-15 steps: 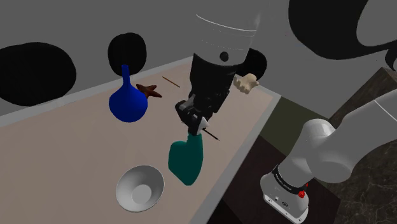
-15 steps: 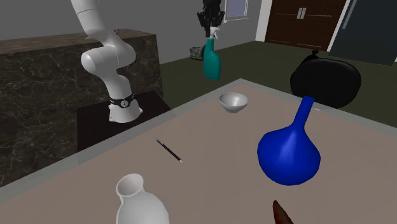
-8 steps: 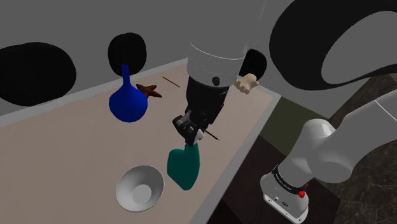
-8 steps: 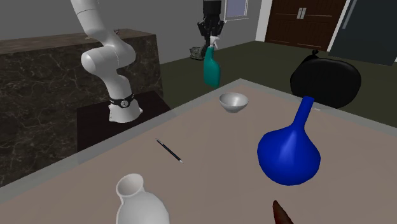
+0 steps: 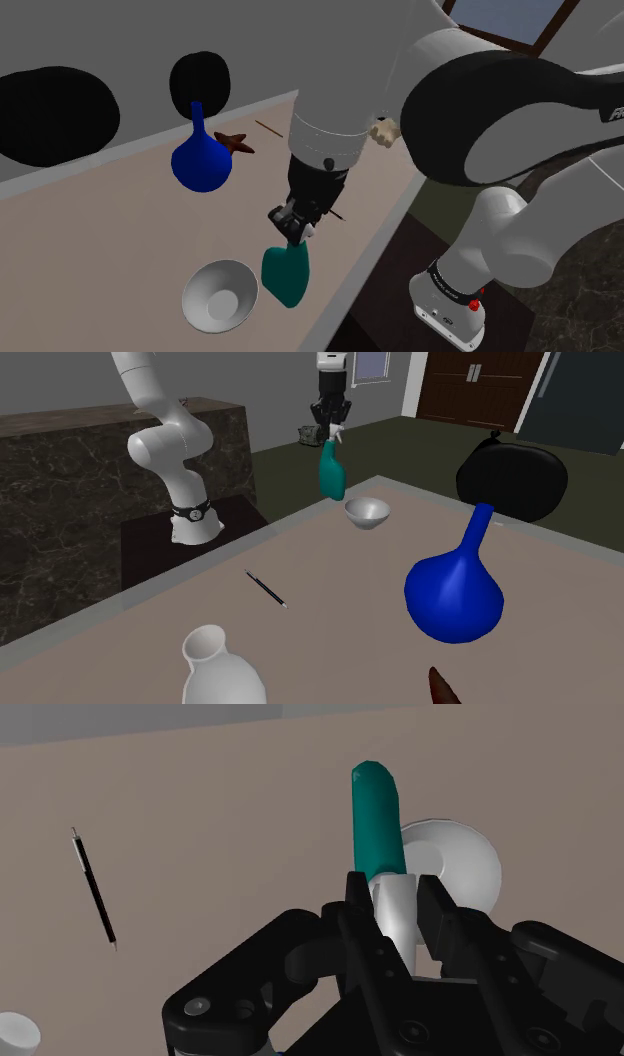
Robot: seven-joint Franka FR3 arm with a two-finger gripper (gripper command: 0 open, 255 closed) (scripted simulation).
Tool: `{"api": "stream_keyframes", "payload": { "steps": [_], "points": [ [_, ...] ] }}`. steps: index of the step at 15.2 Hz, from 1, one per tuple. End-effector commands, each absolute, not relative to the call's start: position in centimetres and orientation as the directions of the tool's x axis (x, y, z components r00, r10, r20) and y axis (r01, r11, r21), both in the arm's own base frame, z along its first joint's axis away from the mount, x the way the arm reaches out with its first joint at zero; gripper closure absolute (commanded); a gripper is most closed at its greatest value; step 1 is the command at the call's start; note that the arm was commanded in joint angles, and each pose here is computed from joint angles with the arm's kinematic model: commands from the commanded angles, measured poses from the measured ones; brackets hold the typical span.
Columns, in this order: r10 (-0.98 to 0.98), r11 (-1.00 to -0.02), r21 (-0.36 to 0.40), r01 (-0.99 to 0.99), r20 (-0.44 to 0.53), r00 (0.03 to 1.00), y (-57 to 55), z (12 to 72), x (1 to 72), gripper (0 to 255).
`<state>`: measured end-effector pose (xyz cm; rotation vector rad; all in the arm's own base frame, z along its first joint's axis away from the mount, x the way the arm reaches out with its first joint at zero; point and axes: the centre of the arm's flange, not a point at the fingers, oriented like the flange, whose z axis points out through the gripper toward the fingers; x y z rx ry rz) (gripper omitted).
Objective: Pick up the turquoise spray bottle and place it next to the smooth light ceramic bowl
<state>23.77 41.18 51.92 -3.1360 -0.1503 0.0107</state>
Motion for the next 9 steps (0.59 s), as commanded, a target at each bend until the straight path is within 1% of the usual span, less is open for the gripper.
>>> {"api": "stream_keyframes", "payload": {
  "steps": [1, 9],
  "points": [
    [0.096, -0.995, -0.003, 0.096, -0.006, 0.995, 41.0, 50.9, 23.8, 255],
    [0.096, -0.995, -0.003, 0.096, -0.006, 0.995, 41.0, 46.7, 23.8, 255]
  ]
}}
